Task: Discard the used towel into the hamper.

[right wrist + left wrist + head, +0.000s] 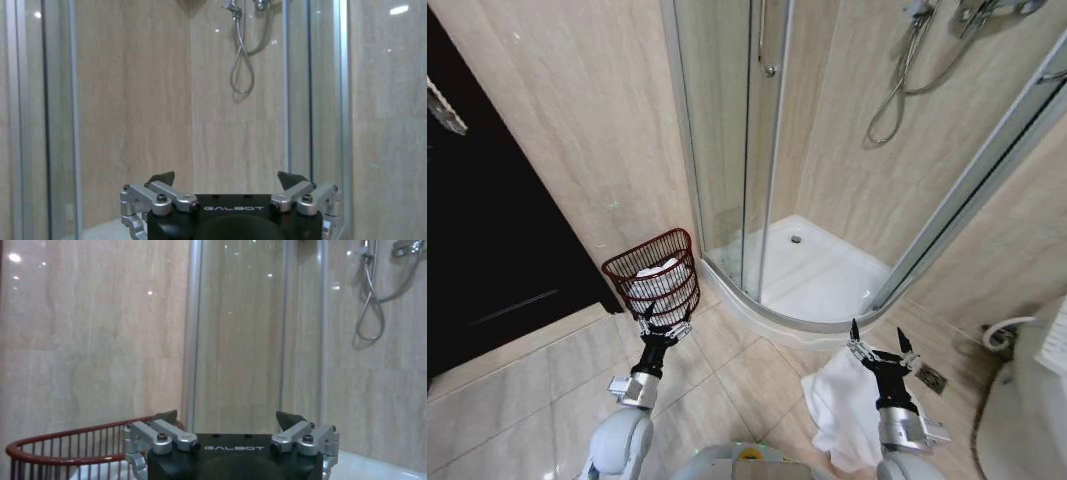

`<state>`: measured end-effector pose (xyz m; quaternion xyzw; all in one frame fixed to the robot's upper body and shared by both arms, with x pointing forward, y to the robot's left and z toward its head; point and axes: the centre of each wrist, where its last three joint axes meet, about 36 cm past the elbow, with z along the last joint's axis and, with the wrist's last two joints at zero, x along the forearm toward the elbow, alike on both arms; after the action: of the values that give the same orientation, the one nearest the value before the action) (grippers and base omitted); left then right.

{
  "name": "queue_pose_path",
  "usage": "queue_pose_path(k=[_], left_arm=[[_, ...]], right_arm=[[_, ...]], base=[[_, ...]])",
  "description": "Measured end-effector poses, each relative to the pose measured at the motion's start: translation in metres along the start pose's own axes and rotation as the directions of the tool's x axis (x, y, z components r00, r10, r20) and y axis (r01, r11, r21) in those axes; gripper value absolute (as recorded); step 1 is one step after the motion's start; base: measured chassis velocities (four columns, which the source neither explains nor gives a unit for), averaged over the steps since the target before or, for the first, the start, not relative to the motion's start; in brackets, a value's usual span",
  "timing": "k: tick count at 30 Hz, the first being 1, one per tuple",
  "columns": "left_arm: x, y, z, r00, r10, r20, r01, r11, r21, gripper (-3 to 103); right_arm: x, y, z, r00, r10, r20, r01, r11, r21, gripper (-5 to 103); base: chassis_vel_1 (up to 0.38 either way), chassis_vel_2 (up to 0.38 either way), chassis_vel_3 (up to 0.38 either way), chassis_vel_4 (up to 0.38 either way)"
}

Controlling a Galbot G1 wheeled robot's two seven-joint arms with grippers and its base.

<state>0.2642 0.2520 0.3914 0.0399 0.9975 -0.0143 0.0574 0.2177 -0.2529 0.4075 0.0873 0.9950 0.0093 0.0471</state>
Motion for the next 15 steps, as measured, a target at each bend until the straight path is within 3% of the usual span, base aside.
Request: queue_pose_path(k=[15], left_arm=[[-0.0054, 0.0004, 0.0002, 1.0, -0.007, 0.013, 0.007, 1.0, 0.005, 100]], right_arm=[[-0.0018, 0.0037, 0.0039, 0.999, 0.039, 0.002, -0.039, 0.999, -0.001, 100]], base=[[-0.098, -0.127, 0.001, 0.035]])
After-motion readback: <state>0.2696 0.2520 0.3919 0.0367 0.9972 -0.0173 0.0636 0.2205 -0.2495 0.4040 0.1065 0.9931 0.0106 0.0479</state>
